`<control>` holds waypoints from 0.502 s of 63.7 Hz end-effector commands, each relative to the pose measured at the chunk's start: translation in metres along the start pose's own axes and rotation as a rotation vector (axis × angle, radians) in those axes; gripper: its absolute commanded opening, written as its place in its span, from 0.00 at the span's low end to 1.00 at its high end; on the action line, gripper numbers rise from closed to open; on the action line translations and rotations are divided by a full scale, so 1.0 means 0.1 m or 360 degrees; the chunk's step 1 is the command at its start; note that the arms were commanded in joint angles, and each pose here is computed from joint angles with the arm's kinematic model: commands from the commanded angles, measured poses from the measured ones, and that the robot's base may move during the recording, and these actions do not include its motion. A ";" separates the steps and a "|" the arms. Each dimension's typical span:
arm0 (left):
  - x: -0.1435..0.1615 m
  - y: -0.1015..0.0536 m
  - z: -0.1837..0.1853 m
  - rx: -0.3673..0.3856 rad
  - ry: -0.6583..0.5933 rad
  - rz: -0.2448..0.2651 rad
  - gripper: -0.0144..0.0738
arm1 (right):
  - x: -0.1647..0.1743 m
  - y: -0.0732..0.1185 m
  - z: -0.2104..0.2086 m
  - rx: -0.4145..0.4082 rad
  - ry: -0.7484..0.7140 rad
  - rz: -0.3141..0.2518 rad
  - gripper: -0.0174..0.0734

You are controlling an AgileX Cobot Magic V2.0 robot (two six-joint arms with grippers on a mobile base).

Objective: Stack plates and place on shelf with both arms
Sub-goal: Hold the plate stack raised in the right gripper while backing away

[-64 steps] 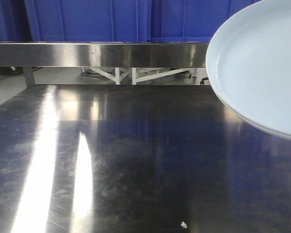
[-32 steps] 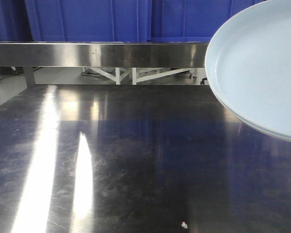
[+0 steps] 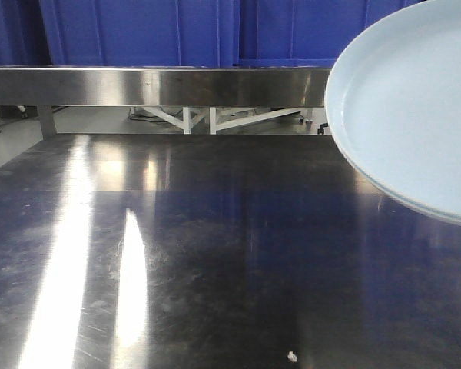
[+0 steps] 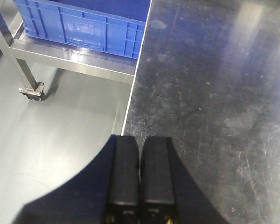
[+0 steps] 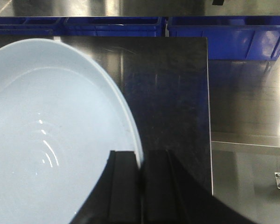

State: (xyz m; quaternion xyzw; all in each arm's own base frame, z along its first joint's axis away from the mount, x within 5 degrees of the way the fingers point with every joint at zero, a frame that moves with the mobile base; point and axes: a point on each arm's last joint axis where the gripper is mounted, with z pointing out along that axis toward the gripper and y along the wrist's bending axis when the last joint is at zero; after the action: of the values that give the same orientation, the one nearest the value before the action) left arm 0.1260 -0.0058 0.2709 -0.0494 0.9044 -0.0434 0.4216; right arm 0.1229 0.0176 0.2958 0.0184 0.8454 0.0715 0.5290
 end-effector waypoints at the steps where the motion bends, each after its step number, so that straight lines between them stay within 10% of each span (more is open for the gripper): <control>1: -0.14 -0.03 -0.06 0.0038 -0.0161 -0.0014 0.26 | -0.17 0.04 -0.06 -0.0051 -0.0195 -0.0014 0.26; 32: -0.14 -0.03 -0.06 0.0038 -0.0161 -0.0014 0.26 | -0.17 0.04 -0.06 -0.0051 -0.0195 -0.0014 0.26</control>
State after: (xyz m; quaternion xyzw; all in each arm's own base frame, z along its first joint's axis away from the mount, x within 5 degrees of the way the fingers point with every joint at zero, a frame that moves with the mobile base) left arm 0.1260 -0.0058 0.2709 -0.0494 0.9044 -0.0434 0.4216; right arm 0.1228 0.0175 0.2956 0.0185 0.8459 0.0712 0.5283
